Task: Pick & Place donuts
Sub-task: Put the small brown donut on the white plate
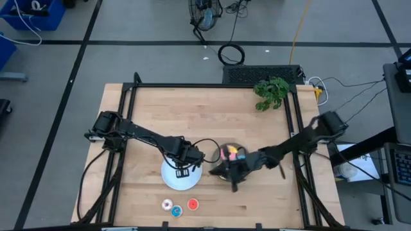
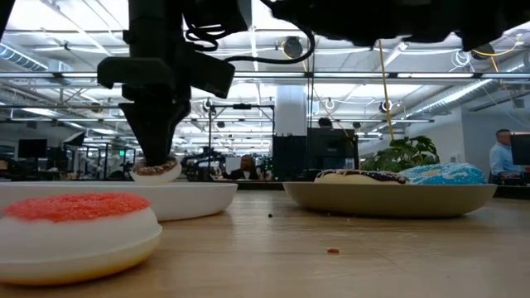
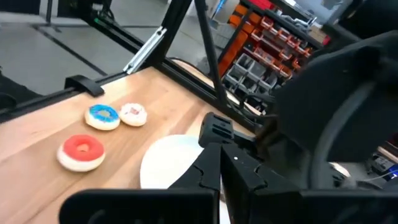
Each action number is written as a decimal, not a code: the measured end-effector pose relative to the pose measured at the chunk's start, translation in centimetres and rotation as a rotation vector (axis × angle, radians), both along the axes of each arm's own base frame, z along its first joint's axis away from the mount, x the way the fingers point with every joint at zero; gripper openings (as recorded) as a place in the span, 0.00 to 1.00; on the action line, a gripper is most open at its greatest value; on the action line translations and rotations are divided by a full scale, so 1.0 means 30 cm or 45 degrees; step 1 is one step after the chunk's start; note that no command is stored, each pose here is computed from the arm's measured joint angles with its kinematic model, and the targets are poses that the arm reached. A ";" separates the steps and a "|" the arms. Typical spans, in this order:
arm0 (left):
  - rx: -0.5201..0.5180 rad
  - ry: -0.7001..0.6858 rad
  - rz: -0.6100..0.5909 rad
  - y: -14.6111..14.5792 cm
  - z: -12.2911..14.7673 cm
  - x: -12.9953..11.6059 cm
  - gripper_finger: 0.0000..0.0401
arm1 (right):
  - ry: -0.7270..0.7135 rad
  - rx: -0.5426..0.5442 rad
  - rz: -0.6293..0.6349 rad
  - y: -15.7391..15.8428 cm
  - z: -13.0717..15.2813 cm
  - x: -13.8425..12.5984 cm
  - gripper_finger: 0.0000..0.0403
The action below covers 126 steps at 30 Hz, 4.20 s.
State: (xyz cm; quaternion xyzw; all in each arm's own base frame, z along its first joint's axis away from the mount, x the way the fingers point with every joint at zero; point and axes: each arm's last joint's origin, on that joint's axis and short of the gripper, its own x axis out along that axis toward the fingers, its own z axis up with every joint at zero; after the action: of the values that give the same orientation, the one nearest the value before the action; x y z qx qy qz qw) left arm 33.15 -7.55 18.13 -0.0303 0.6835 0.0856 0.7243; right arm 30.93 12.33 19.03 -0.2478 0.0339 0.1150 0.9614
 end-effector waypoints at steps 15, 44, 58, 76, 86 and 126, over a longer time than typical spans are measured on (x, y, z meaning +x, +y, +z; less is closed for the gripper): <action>0.031 -0.013 0.110 0.063 0.000 0.013 0.14 | -0.113 0.107 -0.293 0.016 -0.095 0.074 0.00; -0.154 -0.105 -0.004 0.059 0.061 0.013 0.17 | -0.011 0.130 -0.470 0.015 -0.243 0.207 0.00; -0.185 -0.299 -0.044 0.058 0.120 0.031 0.17 | 0.016 0.171 -0.411 -0.030 -0.245 0.228 0.00; -0.188 -0.314 -0.089 0.005 0.120 0.025 0.17 | 0.088 0.263 -0.360 -0.066 -0.259 0.239 0.00; -0.239 -0.285 -0.009 0.012 -0.023 -0.021 0.17 | 0.135 0.292 -0.319 -0.065 -0.269 0.238 0.00; -0.143 -0.338 -0.033 0.025 -0.102 -0.051 0.58 | 0.293 0.288 -0.252 -0.071 -0.355 0.320 0.00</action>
State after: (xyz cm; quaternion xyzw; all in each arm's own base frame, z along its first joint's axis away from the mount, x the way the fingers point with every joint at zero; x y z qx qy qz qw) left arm 31.63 -6.80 15.06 -0.0728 0.5858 0.0331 0.8065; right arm 40.52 10.21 8.37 -0.1187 0.1547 0.0506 0.9795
